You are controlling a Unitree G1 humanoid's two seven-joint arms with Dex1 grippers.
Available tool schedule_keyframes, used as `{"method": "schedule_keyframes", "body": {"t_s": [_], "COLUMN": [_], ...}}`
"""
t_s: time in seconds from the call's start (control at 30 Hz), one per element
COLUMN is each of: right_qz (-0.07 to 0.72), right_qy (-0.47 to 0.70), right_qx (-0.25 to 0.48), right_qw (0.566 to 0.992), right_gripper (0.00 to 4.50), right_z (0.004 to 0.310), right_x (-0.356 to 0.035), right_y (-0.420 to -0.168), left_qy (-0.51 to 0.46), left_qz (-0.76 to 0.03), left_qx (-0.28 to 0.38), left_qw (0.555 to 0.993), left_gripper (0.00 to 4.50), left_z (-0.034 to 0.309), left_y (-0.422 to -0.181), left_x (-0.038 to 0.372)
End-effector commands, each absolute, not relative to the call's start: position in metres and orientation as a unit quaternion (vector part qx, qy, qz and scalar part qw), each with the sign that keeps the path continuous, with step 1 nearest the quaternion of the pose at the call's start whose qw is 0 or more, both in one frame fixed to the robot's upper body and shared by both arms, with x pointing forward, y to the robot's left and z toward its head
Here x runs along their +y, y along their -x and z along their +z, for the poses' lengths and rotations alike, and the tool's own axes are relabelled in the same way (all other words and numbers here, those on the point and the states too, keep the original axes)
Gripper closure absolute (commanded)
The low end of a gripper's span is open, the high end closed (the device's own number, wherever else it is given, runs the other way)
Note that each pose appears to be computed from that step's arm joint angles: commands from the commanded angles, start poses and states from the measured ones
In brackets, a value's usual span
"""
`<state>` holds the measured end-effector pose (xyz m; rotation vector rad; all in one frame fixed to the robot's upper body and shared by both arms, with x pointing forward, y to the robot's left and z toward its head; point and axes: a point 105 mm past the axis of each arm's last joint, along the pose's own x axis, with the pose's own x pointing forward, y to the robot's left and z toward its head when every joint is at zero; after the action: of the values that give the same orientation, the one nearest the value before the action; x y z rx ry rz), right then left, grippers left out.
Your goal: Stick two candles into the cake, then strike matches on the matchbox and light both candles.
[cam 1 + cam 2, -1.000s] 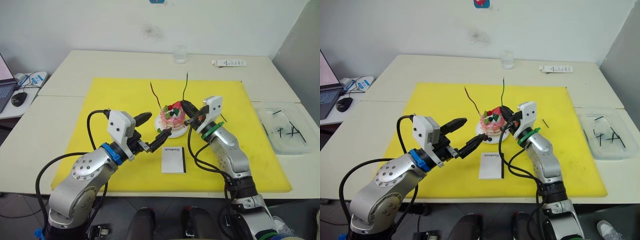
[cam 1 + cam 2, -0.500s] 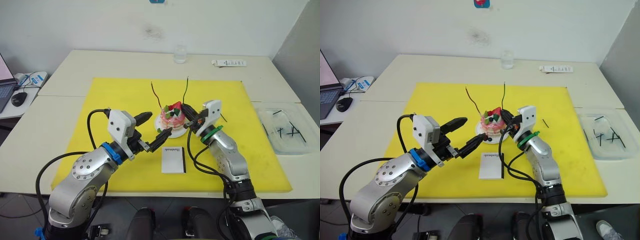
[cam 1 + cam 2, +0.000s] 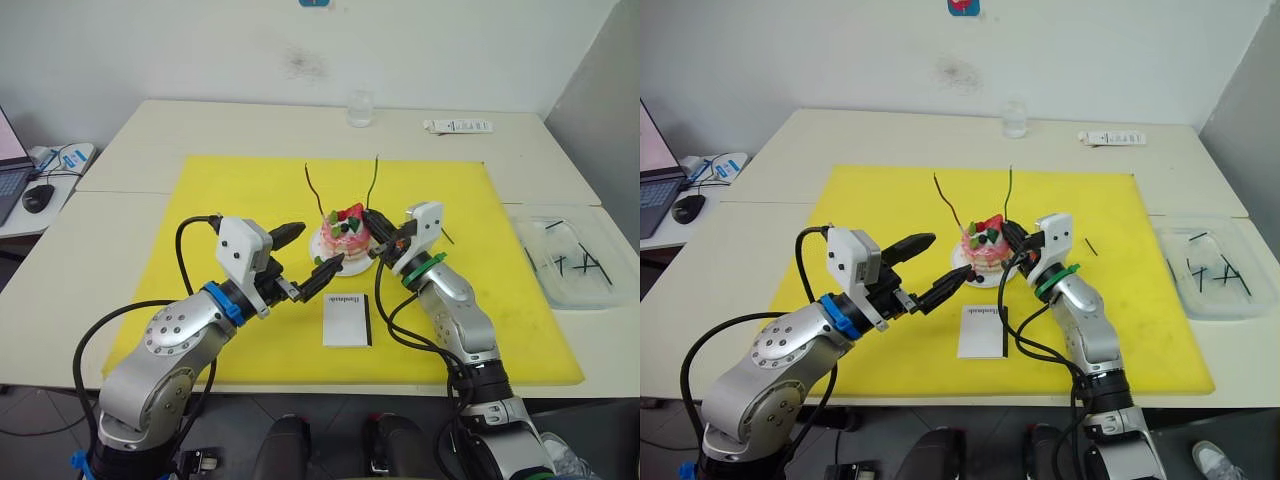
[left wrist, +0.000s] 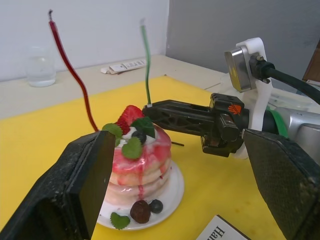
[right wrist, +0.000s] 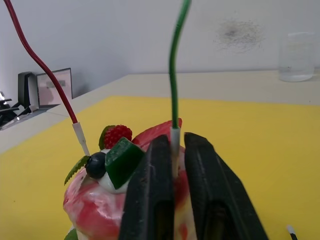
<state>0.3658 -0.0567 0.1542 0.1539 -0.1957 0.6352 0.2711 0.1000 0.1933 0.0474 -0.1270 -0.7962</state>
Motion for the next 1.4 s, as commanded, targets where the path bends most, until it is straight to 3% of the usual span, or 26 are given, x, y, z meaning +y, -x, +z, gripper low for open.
{"method": "schedule_keyframes", "body": {"t_s": [0.03, 0.07, 0.7, 1.4], "right_qz": [0.315, 0.315, 0.318, 0.405], "right_qy": [-0.071, -0.070, -0.063, 0.012], "right_qx": [-0.117, -0.117, -0.127, -0.097], "right_qw": [0.939, 0.939, 0.937, 0.909], "right_gripper": [2.75, 2.42, 2.42, 2.42], "right_z": [0.164, 0.164, 0.172, 0.179], "right_x": [-0.057, -0.057, -0.067, -0.089], "right_y": [-0.363, -0.363, -0.363, -0.313], "left_qy": [-0.035, -0.036, -0.030, -0.036], "left_qz": [-0.393, -0.393, -0.397, -0.419], "left_qx": [-0.089, -0.089, -0.094, -0.051], "left_qw": [0.915, 0.915, 0.913, 0.906], "left_gripper": [0.00, 0.00, 0.00, 0.00], "left_z": [0.205, 0.205, 0.203, 0.181], "left_y": [-0.270, -0.270, -0.269, -0.263], "left_x": [0.100, 0.100, 0.092, 0.100]}}
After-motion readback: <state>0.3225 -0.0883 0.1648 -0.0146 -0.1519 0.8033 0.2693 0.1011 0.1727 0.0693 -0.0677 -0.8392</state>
